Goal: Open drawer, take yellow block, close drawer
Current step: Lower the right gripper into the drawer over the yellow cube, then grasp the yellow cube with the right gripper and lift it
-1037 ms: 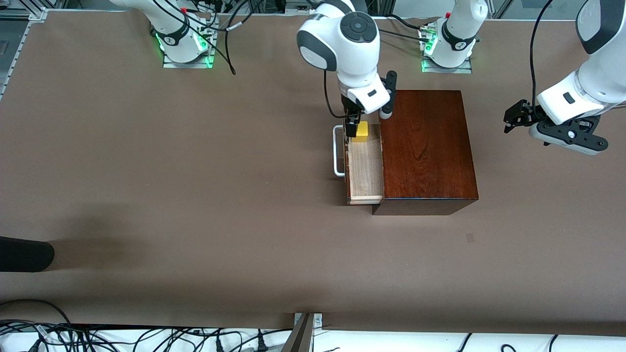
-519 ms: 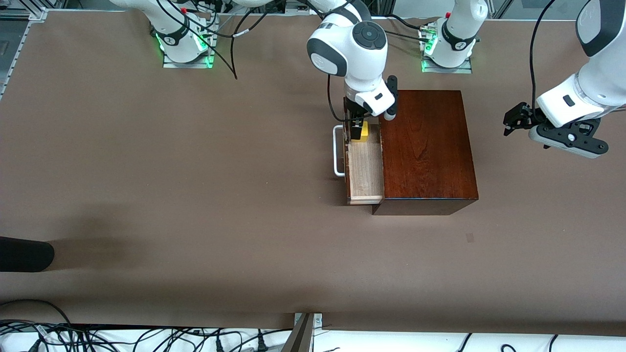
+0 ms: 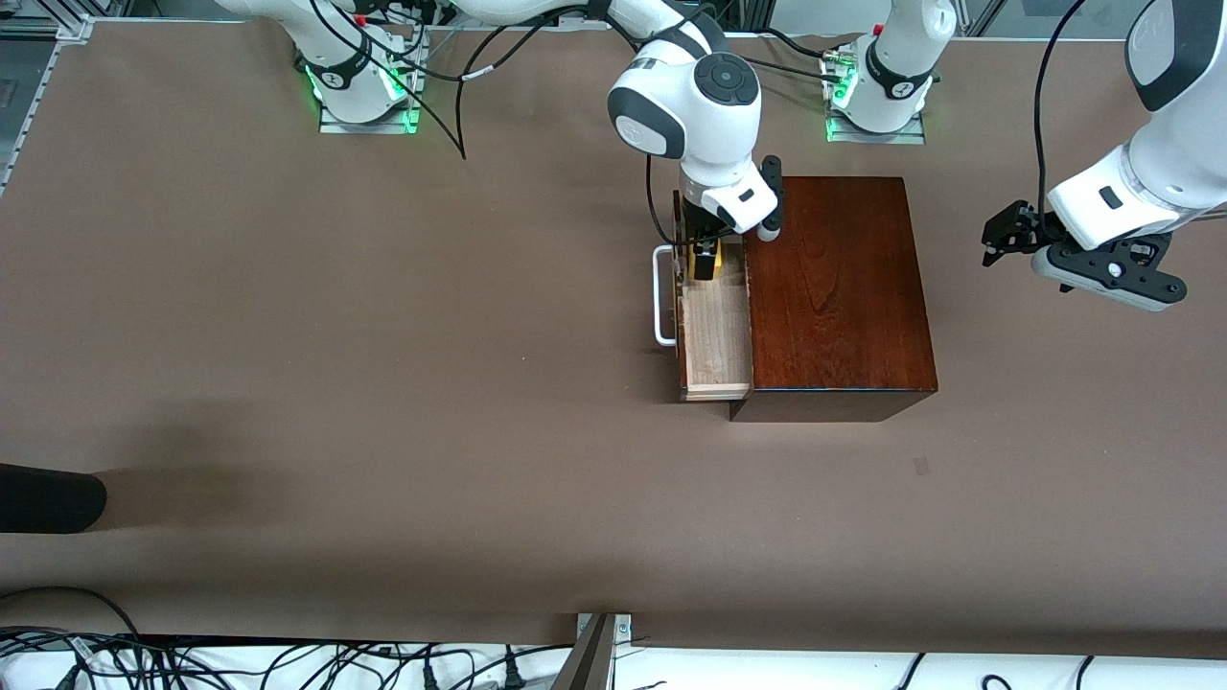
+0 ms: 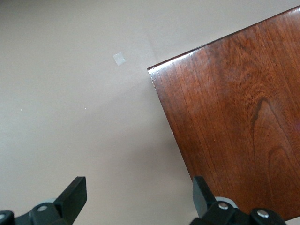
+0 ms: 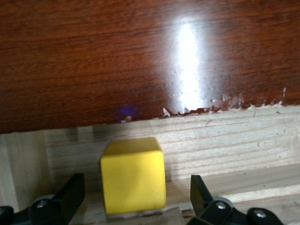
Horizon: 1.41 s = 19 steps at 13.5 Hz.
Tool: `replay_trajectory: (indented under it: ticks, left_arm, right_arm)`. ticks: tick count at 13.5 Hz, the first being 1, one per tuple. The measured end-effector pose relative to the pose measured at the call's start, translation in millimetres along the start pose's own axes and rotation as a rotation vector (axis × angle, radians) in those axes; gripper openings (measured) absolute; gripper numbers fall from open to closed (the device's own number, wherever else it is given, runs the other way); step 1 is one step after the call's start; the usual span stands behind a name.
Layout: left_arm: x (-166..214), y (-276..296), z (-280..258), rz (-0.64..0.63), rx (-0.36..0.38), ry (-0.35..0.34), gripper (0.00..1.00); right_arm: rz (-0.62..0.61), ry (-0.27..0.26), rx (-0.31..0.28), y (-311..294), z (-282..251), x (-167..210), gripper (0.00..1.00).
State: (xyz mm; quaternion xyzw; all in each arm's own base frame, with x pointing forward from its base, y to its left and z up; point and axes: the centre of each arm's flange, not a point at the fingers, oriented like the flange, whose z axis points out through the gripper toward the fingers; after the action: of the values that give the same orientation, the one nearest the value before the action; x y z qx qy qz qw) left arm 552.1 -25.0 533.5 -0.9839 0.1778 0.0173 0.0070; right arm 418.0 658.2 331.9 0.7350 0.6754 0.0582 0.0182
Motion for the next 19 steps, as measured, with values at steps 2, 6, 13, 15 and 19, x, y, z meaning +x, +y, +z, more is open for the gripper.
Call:
replay_trajectory:
  ticks: [2, 6, 13, 15, 19]
  left_arm:
    - [0, 0, 0, 0.0, 0.0, 0.001, 1.0]
    - [0, 0, 0, 0.0, -0.001, 0.001, 1.0]
    - [1, 0, 1, -0.001, -0.006, 0.0, 1.0]
    - [1, 0, 1, -0.001, -0.006, 0.0, 1.0]
    - [1, 0, 1, -0.002, -0.006, 0.0, 1.0]
  right_arm:
    - [-0.002, 0.004, -0.004, 0, 8, 1, 1.0]
    - [-0.019, -0.006, -0.023, -2, 22, 2, 0.75]
    - [-0.023, -0.015, -0.025, -3, 18, 3, 0.56]
    - [-0.014, -0.025, -0.021, 0, -5, 5, 0.56]
    - [0.051, -0.023, 0.006, 22, -112, -12, 0.56]
